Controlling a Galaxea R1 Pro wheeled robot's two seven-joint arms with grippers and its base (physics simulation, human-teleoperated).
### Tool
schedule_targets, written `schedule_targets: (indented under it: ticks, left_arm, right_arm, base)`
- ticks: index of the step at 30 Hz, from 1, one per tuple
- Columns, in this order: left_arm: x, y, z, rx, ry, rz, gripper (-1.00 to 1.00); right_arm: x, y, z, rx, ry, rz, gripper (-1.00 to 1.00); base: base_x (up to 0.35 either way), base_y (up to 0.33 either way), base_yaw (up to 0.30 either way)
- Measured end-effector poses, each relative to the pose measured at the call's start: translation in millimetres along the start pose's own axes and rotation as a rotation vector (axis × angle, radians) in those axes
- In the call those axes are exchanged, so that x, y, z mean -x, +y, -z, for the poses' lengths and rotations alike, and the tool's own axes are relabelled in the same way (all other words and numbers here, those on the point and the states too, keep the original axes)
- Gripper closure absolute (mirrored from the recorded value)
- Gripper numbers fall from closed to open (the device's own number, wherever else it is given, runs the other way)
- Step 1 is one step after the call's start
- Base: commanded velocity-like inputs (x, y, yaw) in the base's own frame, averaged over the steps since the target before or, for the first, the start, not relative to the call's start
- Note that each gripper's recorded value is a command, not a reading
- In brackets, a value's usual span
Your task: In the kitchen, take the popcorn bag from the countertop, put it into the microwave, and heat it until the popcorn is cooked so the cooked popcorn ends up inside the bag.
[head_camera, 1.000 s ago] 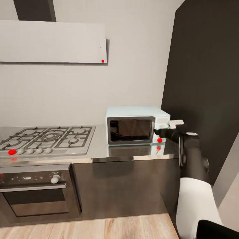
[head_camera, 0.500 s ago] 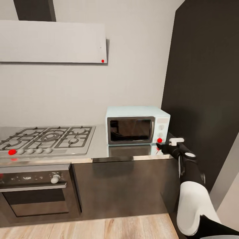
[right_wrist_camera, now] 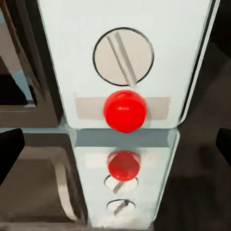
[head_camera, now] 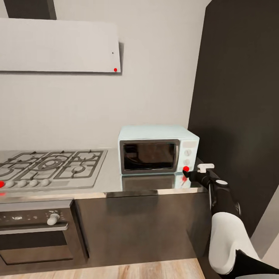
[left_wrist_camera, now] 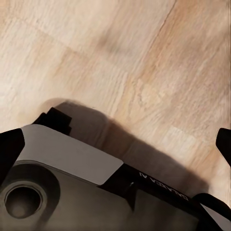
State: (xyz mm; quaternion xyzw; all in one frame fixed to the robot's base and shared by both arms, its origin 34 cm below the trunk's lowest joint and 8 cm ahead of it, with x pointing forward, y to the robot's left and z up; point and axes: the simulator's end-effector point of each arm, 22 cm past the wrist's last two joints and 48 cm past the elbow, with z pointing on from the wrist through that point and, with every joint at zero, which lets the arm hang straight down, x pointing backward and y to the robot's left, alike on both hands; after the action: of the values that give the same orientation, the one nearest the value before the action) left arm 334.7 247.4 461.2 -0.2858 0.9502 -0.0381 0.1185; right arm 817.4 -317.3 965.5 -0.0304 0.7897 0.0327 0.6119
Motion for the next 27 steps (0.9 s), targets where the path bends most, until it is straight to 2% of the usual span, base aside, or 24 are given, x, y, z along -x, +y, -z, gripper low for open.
schedule_targets:
  ticks: [8,9,17,27]
  left_arm:
    - [0.2,-0.1,-0.2,0.000,0.000,0.002,-1.00]
    - [0.0,0.0,-0.2,0.000,0.000,0.002,-1.00]
    - [0.0,0.1,-0.2,0.000,0.000,0.002,-1.00]
    - [0.1,-1.2,-0.2,-0.002,0.000,0.002,-1.00]
  right_arm:
    - [-16.0,13.2,-5.9,0.029,0.032,-0.013,-1.00]
    - [-18.6,14.0,-6.5,0.031,0.038,-0.015,1.00]
    - [-22.1,12.7,-7.0,0.028,0.045,-0.018,1.00]
    - [-22.0,-8.3,-6.1,-0.061,0.043,-0.020,1.00]
  base:
    - [0.033,-0.022,0.000]
    - [0.000,0.000,0.000]
    - [0.000,0.000,0.000]
    - [0.006,0.000,0.000]
